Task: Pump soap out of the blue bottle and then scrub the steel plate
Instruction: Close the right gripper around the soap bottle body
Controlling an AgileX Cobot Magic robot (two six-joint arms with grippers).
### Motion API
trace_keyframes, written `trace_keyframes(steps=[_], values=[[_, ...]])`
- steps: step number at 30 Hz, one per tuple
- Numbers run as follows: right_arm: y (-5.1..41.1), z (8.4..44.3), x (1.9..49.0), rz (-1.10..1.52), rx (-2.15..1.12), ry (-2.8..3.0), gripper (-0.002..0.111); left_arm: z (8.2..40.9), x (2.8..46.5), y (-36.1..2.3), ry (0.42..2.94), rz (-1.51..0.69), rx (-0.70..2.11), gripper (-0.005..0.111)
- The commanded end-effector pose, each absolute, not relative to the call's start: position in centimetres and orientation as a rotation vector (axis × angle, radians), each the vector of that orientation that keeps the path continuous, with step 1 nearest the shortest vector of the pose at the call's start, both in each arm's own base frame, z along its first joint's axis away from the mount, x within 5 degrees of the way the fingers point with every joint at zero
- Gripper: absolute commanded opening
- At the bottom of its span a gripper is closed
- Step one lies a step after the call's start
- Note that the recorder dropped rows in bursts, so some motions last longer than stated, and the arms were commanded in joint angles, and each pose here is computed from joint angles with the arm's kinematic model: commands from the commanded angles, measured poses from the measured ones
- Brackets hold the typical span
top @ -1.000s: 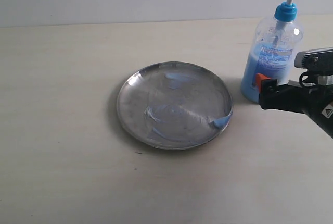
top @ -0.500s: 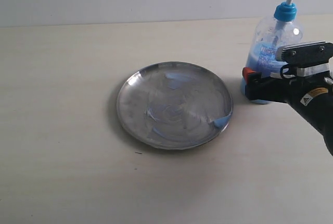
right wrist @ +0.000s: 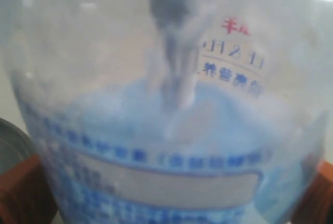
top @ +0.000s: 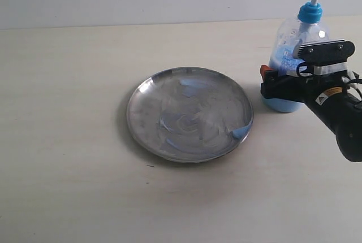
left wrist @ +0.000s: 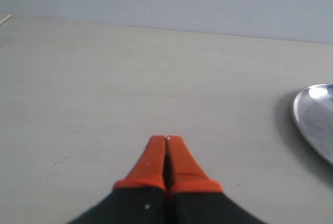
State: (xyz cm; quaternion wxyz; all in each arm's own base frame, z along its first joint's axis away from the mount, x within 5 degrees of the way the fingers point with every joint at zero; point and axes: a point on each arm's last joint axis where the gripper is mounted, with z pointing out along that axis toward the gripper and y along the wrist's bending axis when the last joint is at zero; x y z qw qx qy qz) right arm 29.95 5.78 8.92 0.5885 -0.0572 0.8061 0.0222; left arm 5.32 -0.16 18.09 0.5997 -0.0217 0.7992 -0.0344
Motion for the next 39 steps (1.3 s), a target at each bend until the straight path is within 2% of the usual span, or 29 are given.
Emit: trace_keyframes(steps=[1, 15, 18, 21, 24, 29, 32, 39], values=[[5.9, 9.19, 30.47, 0.051, -0.12, 1.843, 0.103, 18.15, 5.33, -0.16, 1.836, -0.079, -0.049, 0.0], [5.98, 9.77, 31.22, 0.045, -0.111, 1.798, 0.103, 18.15, 5.33, -0.16, 1.836, -0.079, -0.049, 0.0], [5.98, 9.77, 31.22, 0.044, -0.113, 1.798, 0.1, 18.15, 5.33, -0.16, 1.836, -0.079, -0.049, 0.0], [5.98, 9.77, 31.22, 0.039, -0.119, 1.797, 0.087, 18.15, 5.33, -0.16, 1.836, -0.079, -0.049, 0.0], [5.98, 9.77, 31.22, 0.031, -0.129, 1.797, 0.066, 18.15, 5.33, -0.16, 1.836, -0.079, -0.049, 0.0], [5.92, 9.61, 31.18, 0.021, -0.13, 1.815, 0.021, 18.15, 5.33, -0.16, 1.836, -0.079, -0.049, 0.0], [5.92, 9.6, 31.18, 0.021, -0.13, 1.816, 0.001, 18.15, 5.33, -0.16, 1.836, -0.079, -0.049, 0.0], [5.92, 9.6, 31.18, 0.021, -0.13, 1.816, 0.0, 18.15, 5.33, -0.16, 1.836, -0.079, -0.049, 0.0]])
